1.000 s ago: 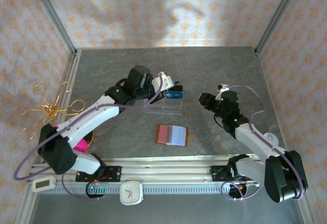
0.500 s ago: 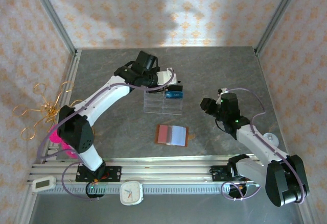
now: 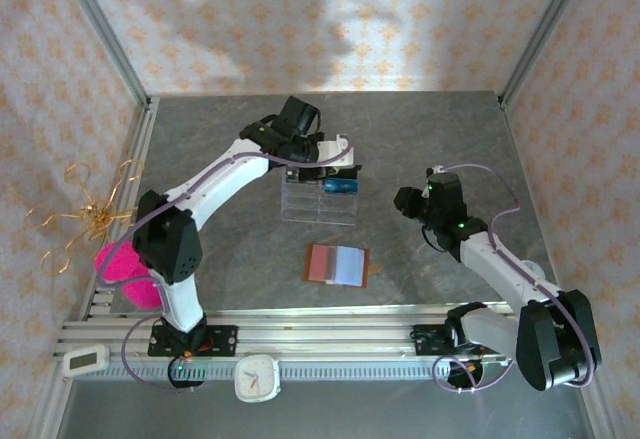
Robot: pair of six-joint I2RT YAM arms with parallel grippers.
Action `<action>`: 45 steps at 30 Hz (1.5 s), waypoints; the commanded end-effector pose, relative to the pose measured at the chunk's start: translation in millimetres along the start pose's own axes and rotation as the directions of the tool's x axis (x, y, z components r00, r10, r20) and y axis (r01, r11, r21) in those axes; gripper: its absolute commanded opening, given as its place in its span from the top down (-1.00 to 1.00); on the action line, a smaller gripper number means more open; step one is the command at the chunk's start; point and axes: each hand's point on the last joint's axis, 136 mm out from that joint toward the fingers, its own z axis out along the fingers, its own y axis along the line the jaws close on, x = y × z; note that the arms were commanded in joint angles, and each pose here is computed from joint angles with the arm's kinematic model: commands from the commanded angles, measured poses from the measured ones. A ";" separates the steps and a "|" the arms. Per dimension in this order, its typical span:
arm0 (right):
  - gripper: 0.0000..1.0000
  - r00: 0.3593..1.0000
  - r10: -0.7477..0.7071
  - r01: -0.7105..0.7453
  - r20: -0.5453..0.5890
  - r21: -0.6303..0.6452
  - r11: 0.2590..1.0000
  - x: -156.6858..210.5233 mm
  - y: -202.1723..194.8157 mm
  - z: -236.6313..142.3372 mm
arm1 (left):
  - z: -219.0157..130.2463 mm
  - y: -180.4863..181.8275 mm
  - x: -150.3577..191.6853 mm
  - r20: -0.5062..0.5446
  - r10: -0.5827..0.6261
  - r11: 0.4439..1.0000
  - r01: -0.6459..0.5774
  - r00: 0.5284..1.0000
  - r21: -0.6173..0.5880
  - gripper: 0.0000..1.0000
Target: Take the credit cards out of the card holder
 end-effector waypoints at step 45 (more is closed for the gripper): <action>0.30 0.995 -0.099 0.099 0.004 -0.094 0.991 -3.0 21.5 -15.2 | 32.2 22.7 39.4 -0.124 -0.068 0.998 0.068 0.990 -0.004 0.78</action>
